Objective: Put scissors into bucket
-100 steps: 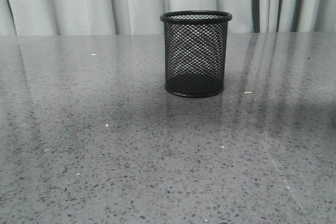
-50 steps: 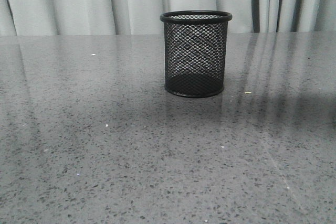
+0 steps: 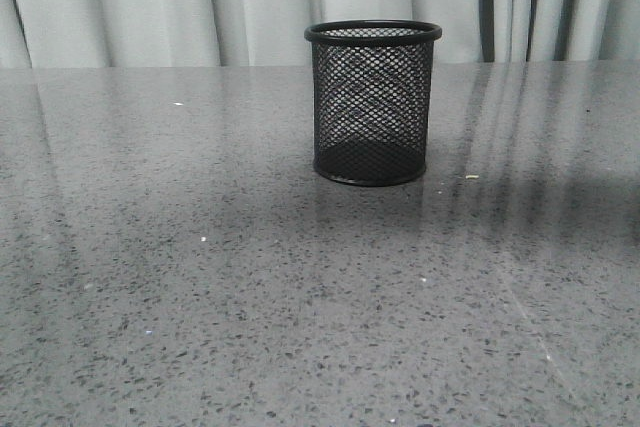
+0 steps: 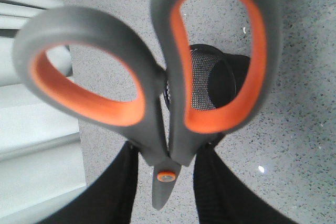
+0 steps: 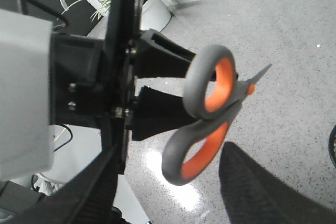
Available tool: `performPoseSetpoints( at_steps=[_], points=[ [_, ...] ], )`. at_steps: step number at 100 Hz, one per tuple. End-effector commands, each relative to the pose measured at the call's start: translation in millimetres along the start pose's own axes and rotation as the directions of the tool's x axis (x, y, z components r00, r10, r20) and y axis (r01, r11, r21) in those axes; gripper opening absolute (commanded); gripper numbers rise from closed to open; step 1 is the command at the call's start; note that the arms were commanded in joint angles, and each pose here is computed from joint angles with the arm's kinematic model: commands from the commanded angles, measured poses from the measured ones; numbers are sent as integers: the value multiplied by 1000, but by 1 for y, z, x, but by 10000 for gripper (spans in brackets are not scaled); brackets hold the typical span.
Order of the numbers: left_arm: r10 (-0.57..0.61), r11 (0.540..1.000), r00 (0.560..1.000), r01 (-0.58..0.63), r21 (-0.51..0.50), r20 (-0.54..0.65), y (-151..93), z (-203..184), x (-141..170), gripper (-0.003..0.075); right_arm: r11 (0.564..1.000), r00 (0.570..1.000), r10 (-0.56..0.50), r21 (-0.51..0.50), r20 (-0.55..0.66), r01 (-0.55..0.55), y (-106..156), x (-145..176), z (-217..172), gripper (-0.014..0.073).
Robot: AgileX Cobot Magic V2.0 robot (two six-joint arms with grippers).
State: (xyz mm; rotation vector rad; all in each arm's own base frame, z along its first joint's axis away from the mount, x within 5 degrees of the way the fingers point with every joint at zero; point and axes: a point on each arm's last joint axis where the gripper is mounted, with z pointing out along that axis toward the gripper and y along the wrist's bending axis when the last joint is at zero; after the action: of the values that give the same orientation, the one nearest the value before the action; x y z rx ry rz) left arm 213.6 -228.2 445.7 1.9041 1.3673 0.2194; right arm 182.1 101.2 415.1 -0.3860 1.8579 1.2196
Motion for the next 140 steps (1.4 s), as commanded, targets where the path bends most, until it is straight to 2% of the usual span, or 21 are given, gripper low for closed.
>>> performPoseSetpoints(
  at_steps=[1,14,29,53,58,65,82,89,94,101,113,118,131,140],
  points=[
    [-16,992,996,28,-123,92,11,-24,-8,125,999,998,5,-36,56,-3,7,-11,-1,384],
    [-11,992,995,24,-126,103,10,-24,-11,125,999,999,26,-36,36,-24,0,-12,7,384],
    [-1,992,994,14,-126,109,9,-25,-14,125,998,999,18,-55,31,-17,4,-17,17,384],
    [-3,993,995,15,-117,104,8,-25,-13,125,999,999,28,-30,28,-27,-4,-20,31,377],
    [-3,993,995,15,-117,104,8,-25,-13,125,999,999,33,-29,22,-32,-6,-19,33,342],
    [-3,993,995,15,-117,104,8,-25,-13,125,999,999,33,-27,24,-32,-7,-20,33,246],
    [-3,993,995,15,-115,103,8,-25,-13,129,1000,1000,19,-16,15,-19,-8,-19,33,-59],
    [-3,993,995,15,-115,103,8,-25,-13,131,1000,1000,13,-10,11,-12,-8,-18,33,-65],
    [-3,993,995,15,-115,103,8,-25,-13,155,1000,1000,13,-10,11,-12,-8,-18,33,-65],
    [-19,993,994,31,-117,107,8,-26,-13,234,1000,1000,13,-10,11,-12,-8,-18,33,-65],
    [-40,992,993,52,-117,107,8,-26,-12,453,1000,1000,11,-7,14,-11,-8,-19,33,-65],
    [-57,990,992,70,-120,109,9,-27,-12,513,1000,1000,7,-3,17,-7,-9,-19,33,-65],
    [-96,983,989,112,-145,108,10,-38,-8,534,1000,1000,-9,21,24,9,-11,-20,33,-65],
    [-126,971,987,143,-189,99,11,-52,-4,534,997,998,-63,47,7,63,-10,-22,31,-64]
  ],
)
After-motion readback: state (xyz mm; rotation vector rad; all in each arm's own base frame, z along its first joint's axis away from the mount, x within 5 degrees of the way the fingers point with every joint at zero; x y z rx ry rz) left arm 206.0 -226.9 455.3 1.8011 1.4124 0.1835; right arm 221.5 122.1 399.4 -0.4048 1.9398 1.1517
